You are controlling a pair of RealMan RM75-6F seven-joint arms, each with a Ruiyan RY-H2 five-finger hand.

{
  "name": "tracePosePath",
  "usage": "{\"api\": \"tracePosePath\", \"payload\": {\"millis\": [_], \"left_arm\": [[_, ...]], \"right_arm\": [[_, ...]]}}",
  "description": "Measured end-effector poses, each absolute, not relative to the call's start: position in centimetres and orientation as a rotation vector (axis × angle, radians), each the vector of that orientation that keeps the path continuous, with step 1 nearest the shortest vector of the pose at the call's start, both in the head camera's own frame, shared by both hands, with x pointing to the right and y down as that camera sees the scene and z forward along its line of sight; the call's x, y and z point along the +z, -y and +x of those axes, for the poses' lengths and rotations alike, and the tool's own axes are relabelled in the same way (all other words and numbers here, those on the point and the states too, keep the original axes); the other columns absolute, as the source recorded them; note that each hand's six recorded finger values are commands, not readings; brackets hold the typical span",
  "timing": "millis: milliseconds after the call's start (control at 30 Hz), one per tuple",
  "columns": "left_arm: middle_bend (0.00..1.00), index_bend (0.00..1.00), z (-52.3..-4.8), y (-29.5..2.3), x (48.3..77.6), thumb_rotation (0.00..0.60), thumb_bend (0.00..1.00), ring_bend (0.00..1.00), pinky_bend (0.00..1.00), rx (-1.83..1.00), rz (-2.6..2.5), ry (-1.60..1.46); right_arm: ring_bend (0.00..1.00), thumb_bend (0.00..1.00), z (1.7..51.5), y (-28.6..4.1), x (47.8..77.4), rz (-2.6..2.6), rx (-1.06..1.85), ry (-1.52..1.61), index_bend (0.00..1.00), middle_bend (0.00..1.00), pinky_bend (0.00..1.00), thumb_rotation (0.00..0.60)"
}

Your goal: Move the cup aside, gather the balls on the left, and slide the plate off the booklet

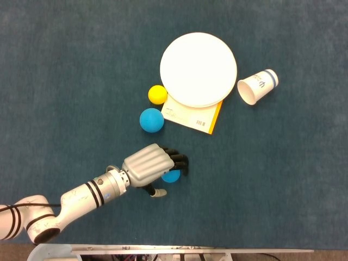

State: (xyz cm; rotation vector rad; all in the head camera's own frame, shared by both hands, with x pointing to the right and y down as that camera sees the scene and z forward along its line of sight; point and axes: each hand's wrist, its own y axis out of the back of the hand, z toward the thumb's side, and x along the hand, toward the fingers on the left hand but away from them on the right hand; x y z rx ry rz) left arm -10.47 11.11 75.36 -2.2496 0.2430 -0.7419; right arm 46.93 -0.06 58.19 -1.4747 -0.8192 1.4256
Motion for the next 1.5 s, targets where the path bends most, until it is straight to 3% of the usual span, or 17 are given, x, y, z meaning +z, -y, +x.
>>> {"api": "tracePosePath", "payload": {"millis": [933, 1233, 1500], "left_arm": [[0.41, 0.51, -10.2, -10.7, 77.4, 0.600, 0.27, 0.44, 0.58, -0.732, -2.295, -0.320], [0.42, 0.52, -11.9, -9.2, 76.0, 0.600, 0.27, 0.45, 0.59, -0.724, -2.254, -0.372], [0.43, 0.52, -16.3, -6.4, 73.5, 0.600, 0.27, 0.45, 0.59, -0.777, -2.161, -0.438]], "right_arm": [[0.36, 0.17, 47.3, -0.1, 57.6, -1.489, 1.444, 0.851, 0.28, 0.38, 0.59, 0.600], [0.36, 0.17, 47.1, -0.1, 57.6, -1.498, 1.435, 0.860, 0.28, 0.38, 0.59, 0.600], [0.36, 0.17, 46.6, 0.0, 57.9, -1.517, 1.420, 0.862, 0.28, 0.38, 0.59, 0.600]]}}
